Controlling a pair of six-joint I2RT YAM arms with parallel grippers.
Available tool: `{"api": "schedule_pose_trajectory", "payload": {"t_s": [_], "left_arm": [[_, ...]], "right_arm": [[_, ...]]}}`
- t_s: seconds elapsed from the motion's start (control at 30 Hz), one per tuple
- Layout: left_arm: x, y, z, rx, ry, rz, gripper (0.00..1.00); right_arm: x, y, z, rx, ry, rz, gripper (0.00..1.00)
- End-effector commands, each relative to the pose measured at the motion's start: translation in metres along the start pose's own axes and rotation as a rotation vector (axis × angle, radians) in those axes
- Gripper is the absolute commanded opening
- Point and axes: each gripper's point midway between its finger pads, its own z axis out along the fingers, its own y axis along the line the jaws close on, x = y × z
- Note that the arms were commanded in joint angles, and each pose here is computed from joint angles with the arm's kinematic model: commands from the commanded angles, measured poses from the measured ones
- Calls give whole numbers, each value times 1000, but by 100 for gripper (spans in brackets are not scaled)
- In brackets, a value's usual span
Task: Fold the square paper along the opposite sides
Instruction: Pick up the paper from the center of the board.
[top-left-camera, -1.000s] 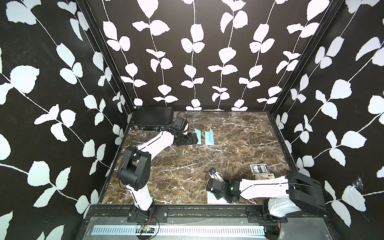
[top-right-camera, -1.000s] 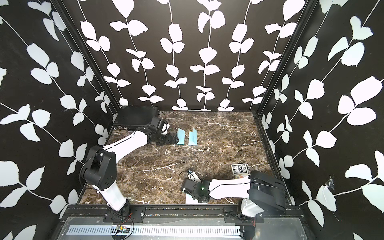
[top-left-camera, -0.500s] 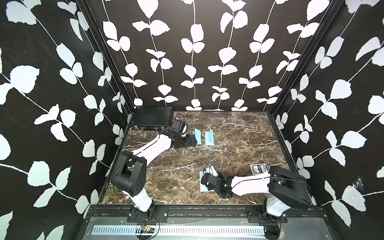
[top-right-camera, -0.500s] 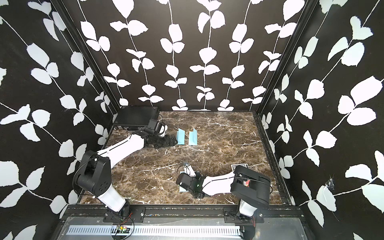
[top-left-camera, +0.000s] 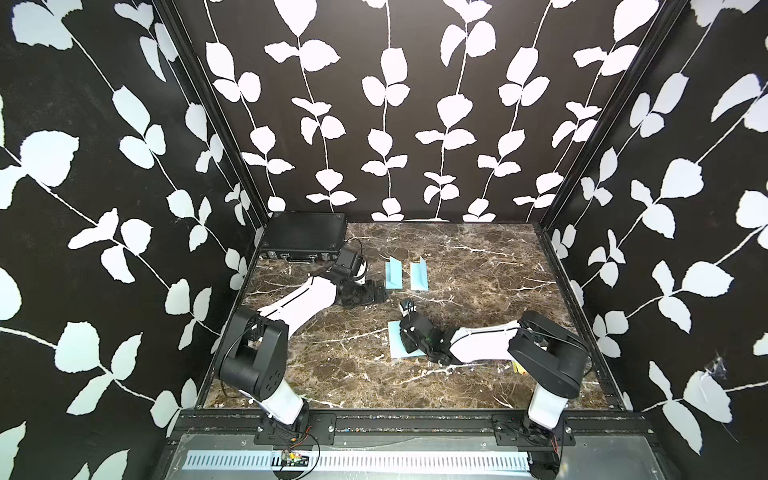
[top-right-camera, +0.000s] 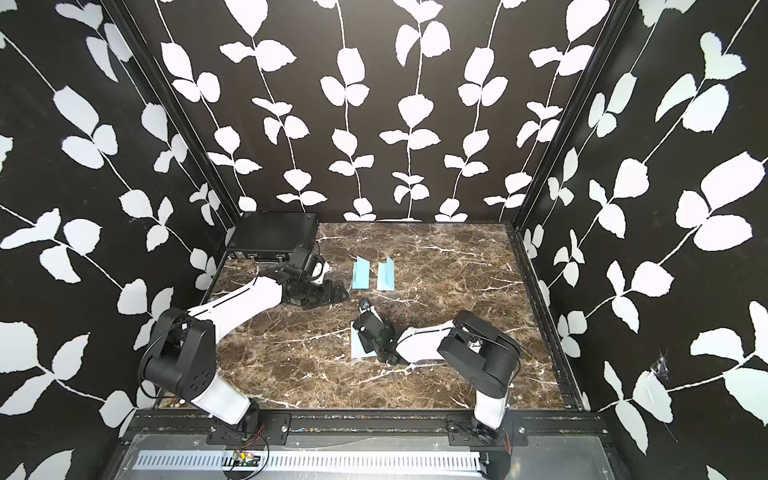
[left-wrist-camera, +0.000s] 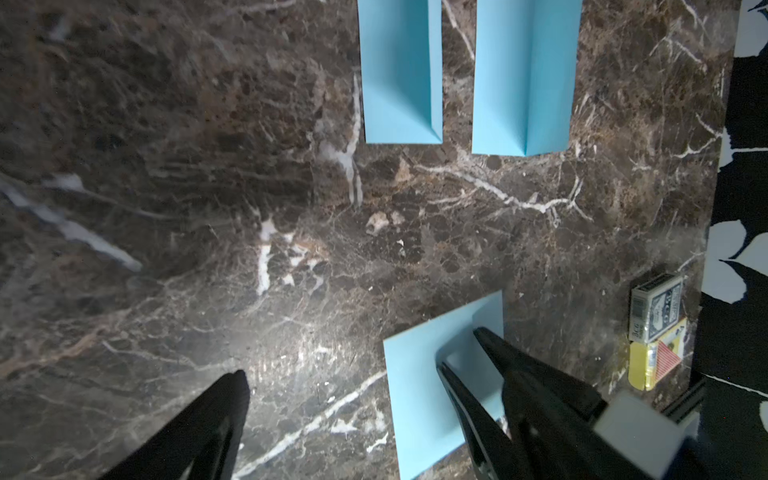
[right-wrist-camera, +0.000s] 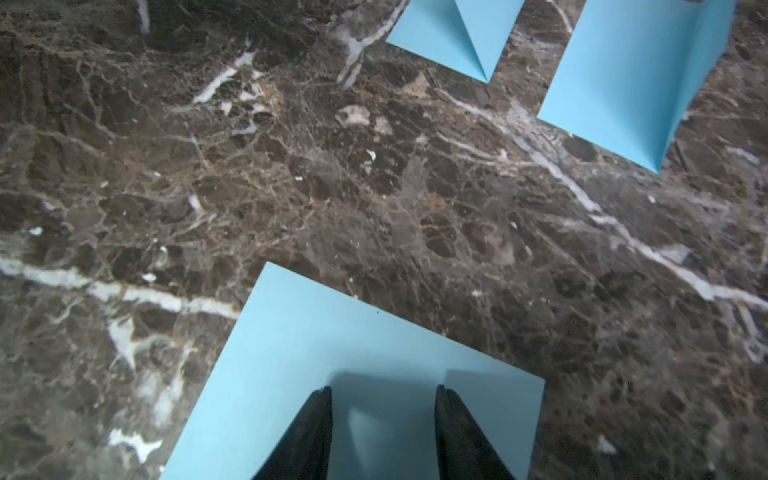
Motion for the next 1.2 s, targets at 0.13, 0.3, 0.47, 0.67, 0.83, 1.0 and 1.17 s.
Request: {"api": "schedule_pose_trajectory", "payload": {"t_s": [0.13,0.3,0.47,0.67,0.83,1.0,1.17], "left_arm": [[32,-7,-15,20,56,-18,96],[55,-14,-6,7,116,-35,96],[65,-31,11,1,159,-12,96],[70,-41,35,0,220,-7,96],[76,-42,53,9,263,-23,96],[82,-36,69,2,290,-36,93],[89,-29,81,-8,313,-47,85]], "right_arm": [[-8,-5,-25,-34,76,-35,45],[-16,-12,-62,-101,60,111,47],[-4,-21,-86,-260,101,354,56],[24,-27,-89,-381,175,506,59],[53,-25,-72,-396,241,509,58],[66,-12,-54,-462,277,524,56],[71,2,-36,-517,315,521,54]]}}
